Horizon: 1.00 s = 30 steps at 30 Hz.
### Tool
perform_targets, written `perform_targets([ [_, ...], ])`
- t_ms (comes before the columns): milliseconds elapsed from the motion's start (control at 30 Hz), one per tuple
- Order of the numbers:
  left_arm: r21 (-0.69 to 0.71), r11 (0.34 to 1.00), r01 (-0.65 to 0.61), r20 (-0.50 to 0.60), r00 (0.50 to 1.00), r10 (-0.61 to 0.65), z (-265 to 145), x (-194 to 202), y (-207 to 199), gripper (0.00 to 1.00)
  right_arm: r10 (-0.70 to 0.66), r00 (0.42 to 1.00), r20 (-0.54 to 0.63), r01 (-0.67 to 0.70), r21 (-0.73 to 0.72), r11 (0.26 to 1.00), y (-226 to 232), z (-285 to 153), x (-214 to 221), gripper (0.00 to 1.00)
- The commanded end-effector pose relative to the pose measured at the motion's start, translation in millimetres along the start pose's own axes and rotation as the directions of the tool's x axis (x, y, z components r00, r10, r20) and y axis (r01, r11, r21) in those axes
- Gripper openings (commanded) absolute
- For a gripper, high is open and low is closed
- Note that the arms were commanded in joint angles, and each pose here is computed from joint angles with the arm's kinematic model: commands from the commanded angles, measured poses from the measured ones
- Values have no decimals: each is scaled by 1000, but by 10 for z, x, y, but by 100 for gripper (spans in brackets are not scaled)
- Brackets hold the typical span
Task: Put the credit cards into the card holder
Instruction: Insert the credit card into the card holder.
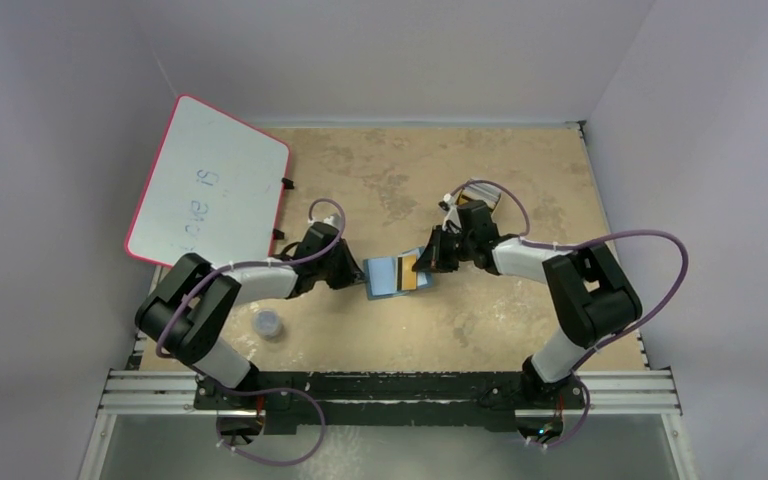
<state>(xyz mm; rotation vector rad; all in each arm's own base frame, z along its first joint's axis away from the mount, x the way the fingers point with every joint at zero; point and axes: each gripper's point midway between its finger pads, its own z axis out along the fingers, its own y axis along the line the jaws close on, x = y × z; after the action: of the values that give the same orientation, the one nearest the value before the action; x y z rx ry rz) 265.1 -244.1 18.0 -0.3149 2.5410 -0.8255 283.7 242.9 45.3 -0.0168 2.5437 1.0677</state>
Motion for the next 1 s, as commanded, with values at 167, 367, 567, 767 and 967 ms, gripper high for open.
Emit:
perform_targets([
  [167, 37, 999, -17, -10, 1000, 18, 80, -51, -151, 0, -32, 999, -10, 32, 20, 999, -92, 86, -27, 0],
  [367, 42, 999, -16, -18, 1000, 17, 110, -65, -186, 0, -37, 999, -33, 38, 15, 999, -122, 129, 9, 0],
  [567, 41, 999, -21, -23, 1000, 21, 104, -80, -211, 0, -41, 998, -49, 43, 29, 999, -158, 165, 14, 0],
  [767, 45, 999, -13, -24, 1000, 14, 109, -69, -219, 0, -39, 998, -47, 40, 9, 999, -33, 253, -13, 0],
  [967, 75, 997, 16, -34, 999, -14, 142, -22, -257, 0, -8, 1000, -26, 8, 1, 1000, 88, 352, -24, 0],
])
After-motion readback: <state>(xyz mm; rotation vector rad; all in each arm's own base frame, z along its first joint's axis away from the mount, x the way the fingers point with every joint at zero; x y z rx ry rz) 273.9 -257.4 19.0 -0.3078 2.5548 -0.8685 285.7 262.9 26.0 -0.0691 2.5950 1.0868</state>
